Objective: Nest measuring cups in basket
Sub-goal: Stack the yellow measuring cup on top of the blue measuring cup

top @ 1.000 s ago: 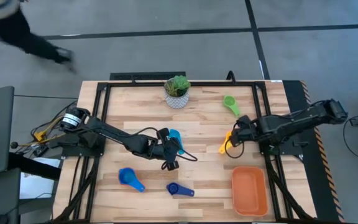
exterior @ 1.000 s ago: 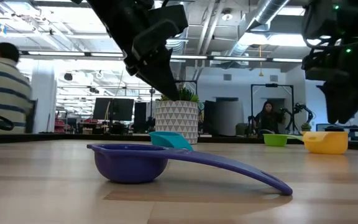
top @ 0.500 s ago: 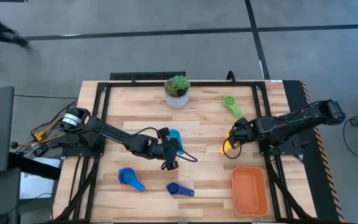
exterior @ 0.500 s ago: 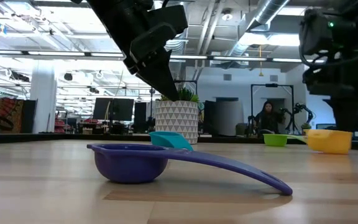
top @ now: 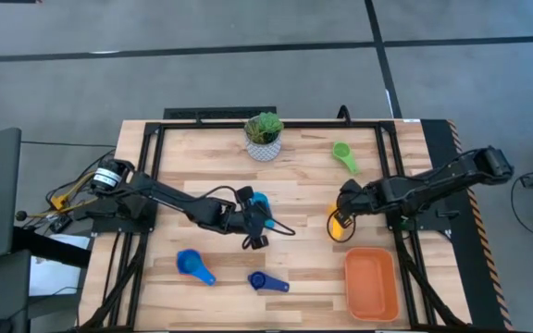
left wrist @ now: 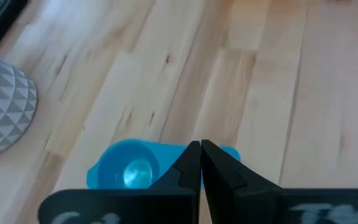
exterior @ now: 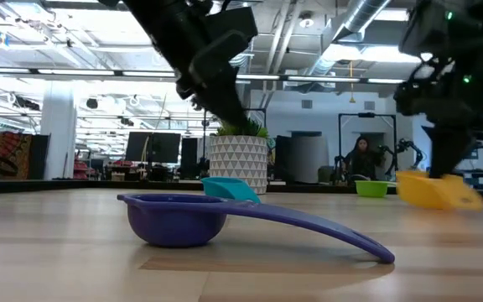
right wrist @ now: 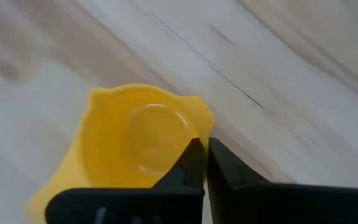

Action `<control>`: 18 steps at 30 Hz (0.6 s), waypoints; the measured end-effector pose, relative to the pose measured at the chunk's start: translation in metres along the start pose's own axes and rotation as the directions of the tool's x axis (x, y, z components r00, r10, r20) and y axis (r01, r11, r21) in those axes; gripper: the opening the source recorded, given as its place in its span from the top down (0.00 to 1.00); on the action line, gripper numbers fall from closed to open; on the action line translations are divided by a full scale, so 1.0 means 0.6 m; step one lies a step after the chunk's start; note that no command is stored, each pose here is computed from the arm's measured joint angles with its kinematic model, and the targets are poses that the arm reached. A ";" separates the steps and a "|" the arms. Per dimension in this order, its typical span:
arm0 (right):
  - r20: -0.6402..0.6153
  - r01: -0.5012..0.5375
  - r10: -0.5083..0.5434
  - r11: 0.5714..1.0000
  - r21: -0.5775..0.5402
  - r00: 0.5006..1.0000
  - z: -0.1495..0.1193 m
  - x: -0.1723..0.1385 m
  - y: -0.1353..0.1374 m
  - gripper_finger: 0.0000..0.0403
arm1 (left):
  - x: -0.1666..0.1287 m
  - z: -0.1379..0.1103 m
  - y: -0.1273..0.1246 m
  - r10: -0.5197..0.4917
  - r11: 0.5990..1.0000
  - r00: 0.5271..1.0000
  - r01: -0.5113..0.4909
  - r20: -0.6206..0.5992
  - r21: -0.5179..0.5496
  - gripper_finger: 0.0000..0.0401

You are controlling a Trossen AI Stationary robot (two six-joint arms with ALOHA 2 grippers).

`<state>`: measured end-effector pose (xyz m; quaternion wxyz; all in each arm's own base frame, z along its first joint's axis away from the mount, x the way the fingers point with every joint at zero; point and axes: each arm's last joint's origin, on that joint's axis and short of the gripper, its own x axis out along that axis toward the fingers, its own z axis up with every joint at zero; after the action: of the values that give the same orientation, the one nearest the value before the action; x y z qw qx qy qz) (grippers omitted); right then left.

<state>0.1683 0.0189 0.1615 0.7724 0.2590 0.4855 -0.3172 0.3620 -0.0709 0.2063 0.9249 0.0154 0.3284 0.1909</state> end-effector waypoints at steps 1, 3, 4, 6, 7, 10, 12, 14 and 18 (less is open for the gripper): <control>0.034 -0.026 0.026 1.000 -0.004 0.999 0.002 -0.001 0.007 0.96 | 0.001 0.004 0.001 -0.002 1.000 1.000 0.003 0.019 -0.007 1.00; 0.096 -0.071 0.071 0.997 -0.002 0.993 0.003 -0.004 0.019 0.95 | 0.003 0.014 0.003 -0.012 1.000 0.998 0.013 0.066 -0.019 1.00; 0.130 -0.089 0.088 0.996 0.001 0.988 0.004 -0.006 0.025 0.96 | 0.004 0.020 0.004 -0.020 0.999 0.995 0.023 0.094 -0.025 1.00; 0.200 -0.124 0.121 0.992 0.001 0.972 0.003 -0.011 0.036 0.98 | 0.006 0.032 0.007 -0.045 0.998 0.988 0.051 0.149 -0.032 1.00; 0.233 -0.142 0.139 0.990 -0.002 0.963 0.002 -0.014 0.042 0.98 | 0.007 0.038 0.008 -0.068 0.997 0.983 0.075 0.172 -0.034 1.00; 0.334 -0.212 0.202 0.977 -0.009 0.921 0.001 -0.024 0.062 0.98 | 0.010 0.049 0.013 -0.136 0.988 0.967 0.149 0.215 -0.048 0.99; 0.394 -0.258 0.244 0.966 -0.018 0.886 -0.001 -0.033 0.074 0.98 | 0.012 0.053 0.016 -0.174 0.980 0.958 0.190 0.226 -0.052 0.97; 0.441 -0.287 0.279 0.957 -0.051 0.853 -0.002 -0.041 0.084 0.98 | 0.013 0.054 0.019 -0.204 0.972 0.953 0.224 0.224 -0.067 0.93; 0.526 -0.313 0.324 0.943 -0.112 0.786 -0.004 -0.056 0.100 0.99 | 0.013 0.054 0.016 -0.298 0.937 0.930 0.327 0.214 -0.119 0.82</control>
<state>0.2004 0.0685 0.1965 0.9218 0.2304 0.2020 -0.2375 0.3843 -0.0560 0.2286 0.9693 -0.0898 0.2201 0.0631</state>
